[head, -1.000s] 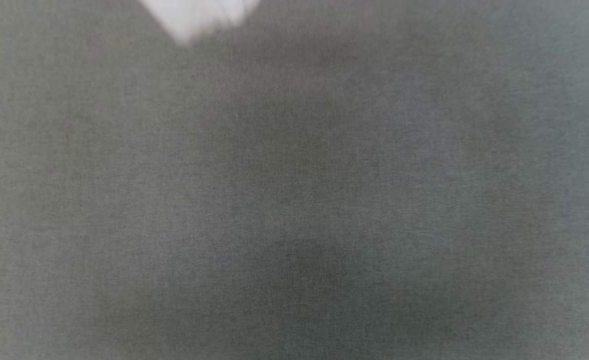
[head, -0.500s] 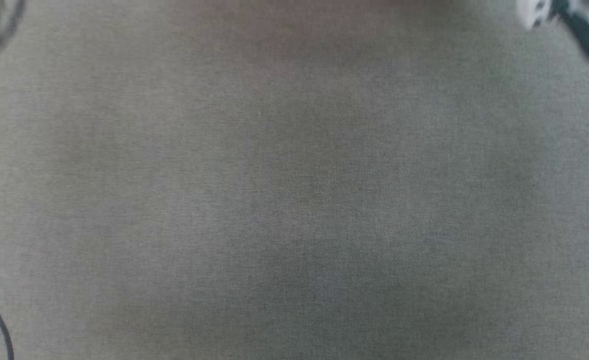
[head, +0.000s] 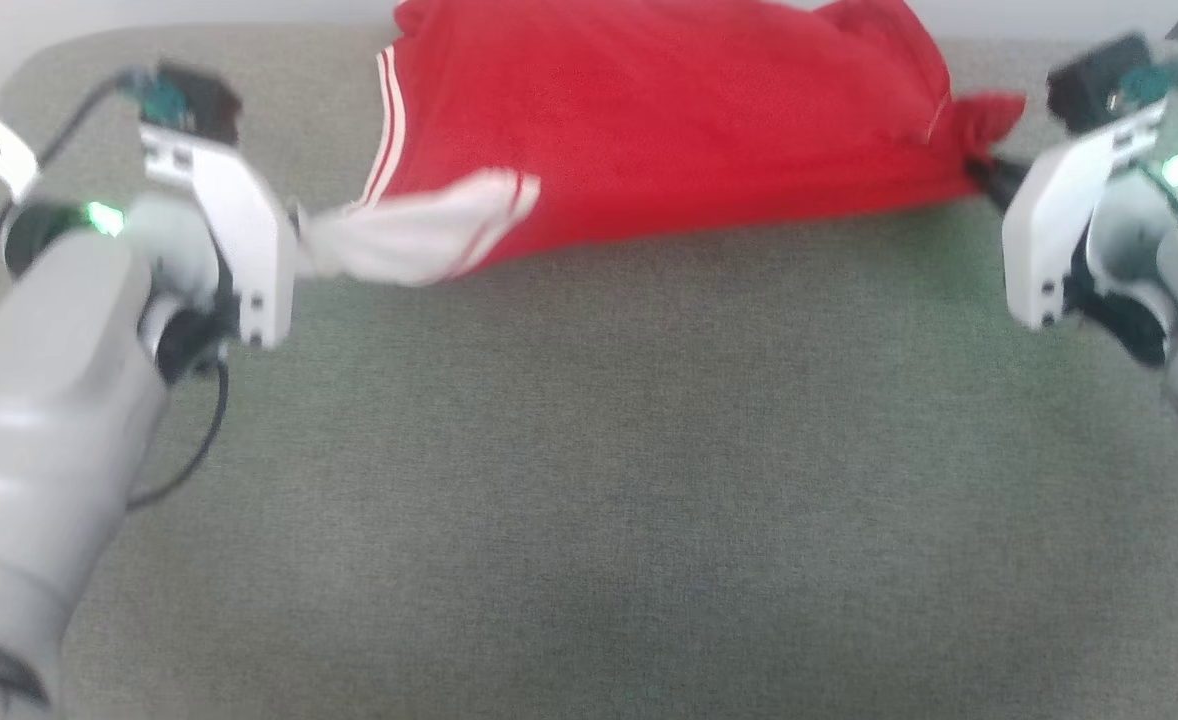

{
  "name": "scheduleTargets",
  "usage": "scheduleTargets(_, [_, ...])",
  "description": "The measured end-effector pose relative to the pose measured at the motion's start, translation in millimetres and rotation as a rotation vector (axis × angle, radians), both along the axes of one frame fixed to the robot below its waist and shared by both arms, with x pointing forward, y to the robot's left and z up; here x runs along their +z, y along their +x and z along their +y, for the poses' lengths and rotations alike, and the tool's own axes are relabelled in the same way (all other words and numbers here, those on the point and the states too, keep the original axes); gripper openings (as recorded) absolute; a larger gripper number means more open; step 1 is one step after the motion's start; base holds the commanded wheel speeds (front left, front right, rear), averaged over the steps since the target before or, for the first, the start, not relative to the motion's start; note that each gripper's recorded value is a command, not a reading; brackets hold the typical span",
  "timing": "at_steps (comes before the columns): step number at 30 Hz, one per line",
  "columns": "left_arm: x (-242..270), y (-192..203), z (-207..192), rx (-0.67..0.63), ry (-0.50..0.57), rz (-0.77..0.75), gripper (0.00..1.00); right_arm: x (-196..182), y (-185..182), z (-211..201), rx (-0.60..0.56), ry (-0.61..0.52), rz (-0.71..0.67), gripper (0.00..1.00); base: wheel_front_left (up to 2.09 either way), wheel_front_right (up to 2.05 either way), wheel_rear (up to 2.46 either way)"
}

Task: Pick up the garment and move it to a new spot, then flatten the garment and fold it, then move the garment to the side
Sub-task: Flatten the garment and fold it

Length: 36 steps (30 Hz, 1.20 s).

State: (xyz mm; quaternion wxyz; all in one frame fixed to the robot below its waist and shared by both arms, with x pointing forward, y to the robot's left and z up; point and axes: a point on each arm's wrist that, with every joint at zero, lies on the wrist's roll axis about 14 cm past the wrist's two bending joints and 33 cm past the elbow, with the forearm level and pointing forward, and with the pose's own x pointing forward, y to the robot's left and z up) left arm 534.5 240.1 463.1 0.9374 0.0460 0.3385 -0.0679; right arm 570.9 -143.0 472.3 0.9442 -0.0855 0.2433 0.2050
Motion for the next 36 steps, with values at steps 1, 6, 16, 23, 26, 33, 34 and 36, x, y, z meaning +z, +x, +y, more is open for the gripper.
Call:
scheduleTargets(1, [-7, -9, 1, 0.000, -0.006, 0.029, 0.00, -4, -6, -1, 0.002, 0.008, 0.021, 0.00, 0.00, 0.00, 0.00])
scheduleTargets(6, [-42, -58, -1, -0.008, -0.018, 0.168, 0.00, -31, -44, -7, 0.043, -0.011, 0.140, 0.00, 0.00, 0.00, 0.00])
scheduleTargets(16, [-78, -169, -24, -0.004, -0.052, 0.395, 0.00, -72, -119, -37, 0.054, -0.002, 0.333, 0.00, 0.00, 0.00, 0.00])
scheduleTargets(23, [-79, -228, -38, -0.003, -0.064, 0.530, 0.00, -89, -163, -45, 0.061, 0.022, 0.467, 0.00, 0.00, 0.00, 0.00])
scheduleTargets(26, [-78, -243, -41, 0.000, -0.067, 0.569, 0.00, -91, -177, -46, 0.064, 0.036, 0.498, 0.00, 0.00, 0.00, 0.00])
scheduleTargets(33, [-69, -249, -37, 0.019, -0.051, 0.576, 0.00, -92, -203, -45, 0.064, 0.054, 0.549, 0.00, 0.00, 0.00, 0.00])
scheduleTargets(34, [-67, -246, -35, 0.022, -0.046, 0.563, 0.00, -91, -203, -44, 0.062, 0.061, 0.543, 0.00, 0.00, 0.00, 0.00])
scheduleTargets(36, [-59, -236, -32, 0.027, -0.041, 0.519, 0.00, -87, -202, -43, 0.056, 0.067, 0.529, 0.00, 0.00, 0.00, 0.00])
